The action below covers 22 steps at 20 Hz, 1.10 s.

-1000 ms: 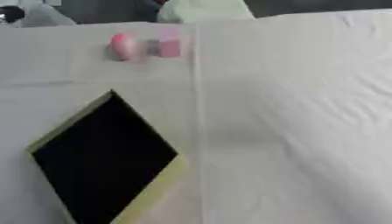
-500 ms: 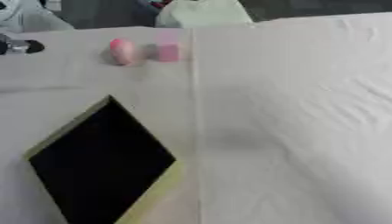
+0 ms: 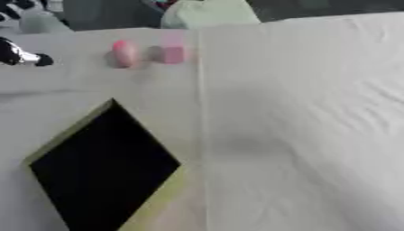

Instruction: Pick up objects on the table and place them in the box.

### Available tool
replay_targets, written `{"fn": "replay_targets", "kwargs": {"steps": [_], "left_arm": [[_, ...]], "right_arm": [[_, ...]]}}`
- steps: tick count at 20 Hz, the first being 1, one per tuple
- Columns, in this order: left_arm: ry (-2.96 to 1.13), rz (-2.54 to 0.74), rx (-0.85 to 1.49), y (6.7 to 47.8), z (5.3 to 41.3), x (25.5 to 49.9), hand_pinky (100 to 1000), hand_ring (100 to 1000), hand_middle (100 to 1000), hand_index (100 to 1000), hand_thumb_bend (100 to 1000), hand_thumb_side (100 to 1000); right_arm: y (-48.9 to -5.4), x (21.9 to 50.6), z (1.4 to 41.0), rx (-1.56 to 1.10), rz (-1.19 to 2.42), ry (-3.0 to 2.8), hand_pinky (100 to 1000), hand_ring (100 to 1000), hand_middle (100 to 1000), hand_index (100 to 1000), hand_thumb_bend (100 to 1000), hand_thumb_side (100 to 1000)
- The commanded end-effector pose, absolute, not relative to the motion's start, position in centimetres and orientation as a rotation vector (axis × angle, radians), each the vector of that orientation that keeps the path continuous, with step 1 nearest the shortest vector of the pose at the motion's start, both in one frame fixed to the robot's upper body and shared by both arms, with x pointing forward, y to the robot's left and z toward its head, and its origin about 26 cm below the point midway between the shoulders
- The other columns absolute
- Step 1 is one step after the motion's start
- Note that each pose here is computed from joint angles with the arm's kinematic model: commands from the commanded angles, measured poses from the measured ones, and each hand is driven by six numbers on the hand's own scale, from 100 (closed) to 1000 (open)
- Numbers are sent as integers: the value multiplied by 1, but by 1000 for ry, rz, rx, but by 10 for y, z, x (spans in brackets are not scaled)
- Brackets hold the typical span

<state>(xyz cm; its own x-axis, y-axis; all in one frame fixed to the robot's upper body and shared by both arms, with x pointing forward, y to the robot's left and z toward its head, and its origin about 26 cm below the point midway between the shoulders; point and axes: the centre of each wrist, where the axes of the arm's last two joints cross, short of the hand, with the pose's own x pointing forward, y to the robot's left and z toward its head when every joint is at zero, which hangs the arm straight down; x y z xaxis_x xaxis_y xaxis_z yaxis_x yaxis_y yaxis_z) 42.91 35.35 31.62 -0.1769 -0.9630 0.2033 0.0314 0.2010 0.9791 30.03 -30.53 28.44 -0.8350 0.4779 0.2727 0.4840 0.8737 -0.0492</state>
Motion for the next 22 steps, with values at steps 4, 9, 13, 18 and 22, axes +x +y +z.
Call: {"fn": "replay_targets", "kwargs": {"steps": [4,9,13,18,22], "left_arm": [[-1438,-1208,968,340,327,435,893,854,868,933,658,245],[-1456,-1215,978,333,328,439,894,854,861,932,648,237],[-1462,-1216,985,330,328,441,894,855,861,932,648,236],[-1467,-1206,979,326,325,444,894,854,869,932,632,212],[-1474,-1200,983,323,325,446,893,853,870,932,630,202]], "right_arm": [[-304,296,295,-725,-13,-2804,778,742,667,788,300,965],[-304,297,295,-722,-19,-2806,779,742,666,788,304,964],[-304,297,295,-722,-22,-2805,779,742,666,788,304,963],[-304,297,293,-722,-36,-2801,779,742,665,788,305,962],[-304,297,292,-723,-41,-2795,780,742,664,788,310,959]]}}
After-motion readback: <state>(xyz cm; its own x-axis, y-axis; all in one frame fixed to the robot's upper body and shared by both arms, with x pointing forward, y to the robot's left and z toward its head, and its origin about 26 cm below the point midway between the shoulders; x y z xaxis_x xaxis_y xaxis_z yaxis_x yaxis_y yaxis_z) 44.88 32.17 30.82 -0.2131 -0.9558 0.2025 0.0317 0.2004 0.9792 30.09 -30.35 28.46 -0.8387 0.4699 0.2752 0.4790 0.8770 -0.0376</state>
